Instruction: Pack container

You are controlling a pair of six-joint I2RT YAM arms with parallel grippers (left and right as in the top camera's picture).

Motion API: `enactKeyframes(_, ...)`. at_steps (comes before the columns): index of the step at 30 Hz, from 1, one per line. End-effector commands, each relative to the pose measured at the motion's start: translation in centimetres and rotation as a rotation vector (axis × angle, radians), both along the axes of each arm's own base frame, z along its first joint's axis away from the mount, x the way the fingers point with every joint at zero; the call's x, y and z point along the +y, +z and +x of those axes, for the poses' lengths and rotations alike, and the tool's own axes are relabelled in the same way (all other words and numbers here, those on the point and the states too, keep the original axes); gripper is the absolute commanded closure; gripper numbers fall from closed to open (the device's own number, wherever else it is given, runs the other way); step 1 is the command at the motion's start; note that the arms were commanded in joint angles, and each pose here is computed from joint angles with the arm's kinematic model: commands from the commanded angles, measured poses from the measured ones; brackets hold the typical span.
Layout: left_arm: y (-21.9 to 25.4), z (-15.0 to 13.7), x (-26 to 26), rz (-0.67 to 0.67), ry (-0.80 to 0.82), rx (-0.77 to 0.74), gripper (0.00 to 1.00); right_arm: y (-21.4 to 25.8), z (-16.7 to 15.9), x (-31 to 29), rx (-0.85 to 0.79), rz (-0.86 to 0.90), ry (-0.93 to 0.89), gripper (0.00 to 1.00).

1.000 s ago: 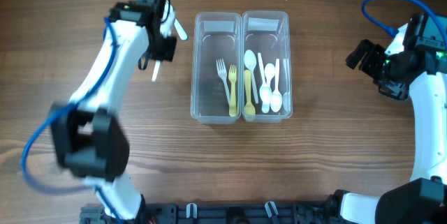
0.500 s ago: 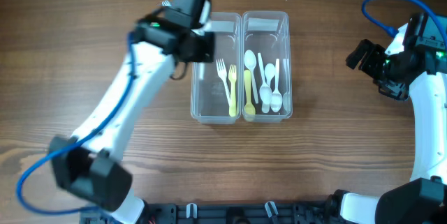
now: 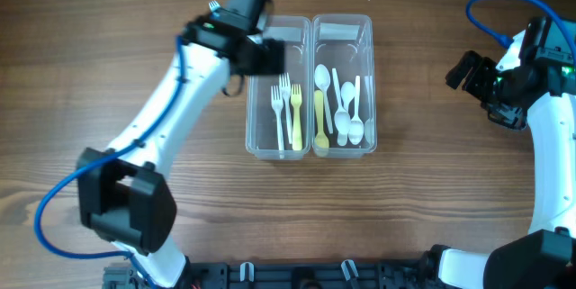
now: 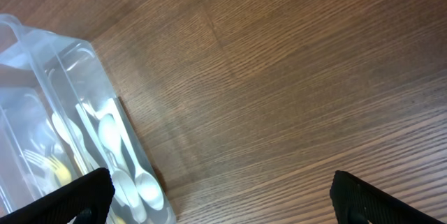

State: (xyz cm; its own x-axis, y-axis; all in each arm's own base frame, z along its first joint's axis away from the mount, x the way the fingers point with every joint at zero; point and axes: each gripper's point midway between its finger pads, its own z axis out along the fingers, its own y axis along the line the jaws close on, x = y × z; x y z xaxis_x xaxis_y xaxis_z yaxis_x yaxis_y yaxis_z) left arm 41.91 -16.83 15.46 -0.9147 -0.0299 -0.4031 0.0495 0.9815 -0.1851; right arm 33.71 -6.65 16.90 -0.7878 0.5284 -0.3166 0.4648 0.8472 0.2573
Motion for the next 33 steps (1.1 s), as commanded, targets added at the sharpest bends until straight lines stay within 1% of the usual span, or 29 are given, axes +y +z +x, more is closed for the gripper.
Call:
enactKeyframes(1, 3.7, 4.3, 4.9, -0.082, 0.207, -0.136, 0.17, -0.2, 0.2, 0.2, 0.001, 0.013, 0.016, 0.00)
enactKeyframes(2, 3.8, 5.3, 6.3, -0.109, 0.275, -0.153, 0.18, -0.2, 0.2, 0.3, 0.001, 0.013, 0.016, 0.00)
enactKeyframes(4, 3.7, 7.1, 8.2, -0.137, 0.348, -0.188, 0.21, -0.3, 0.2, 0.3, 0.001, 0.015, 0.017, 0.00)
enactKeyframes(7, 3.4, 9.6, 9.7, -0.175, 0.413, -0.245, 0.21, -0.3, 0.2, 0.3, 0.002, 0.016, 0.017, 0.00)
enactKeyframes(9, 2.8, 11.2, 9.8, -0.193, 0.416, -0.279, 0.20, -0.3, 0.1, 0.3, 0.006, 0.017, 0.017, 0.00)
enactKeyframes(11, 1.9, 12.5, 9.5, -0.210, 0.406, -0.297, 0.15, -0.3, 0.0, 0.4, 0.009, 0.018, 0.017, 0.00)
enactKeyframes(16, -2.3, 14.9, 7.9, -0.268, 0.363, -0.281, 0.14, -0.4, -0.2, 0.4, 0.017, 0.020, 0.017, 0.00)
enactKeyframes(19, -5.1, 15.8, 7.6, -0.271, 0.358, -0.268, 0.14, -0.4, -0.3, 0.4, 0.021, 0.021, 0.017, 0.00)
enactKeyframes(24, -7.7, 16.4, 7.1, -0.287, 0.344, -0.249, 0.12, -0.5, -0.3, 0.5, 0.023, 0.022, 0.017, 0.00)
enactKeyframes(28, -9.0, 16.4, 6.7, -0.288, 0.336, -0.229, 0.12, -0.4, -0.3, 0.5, 0.023, 0.022, 0.017, 0.00)
enactKeyframes(33, -9.1, 16.8, 5.0, -0.354, 0.281, -0.239, 0.14, -0.5, -0.3, 0.5, 0.025, 0.021, 0.018, 0.00)
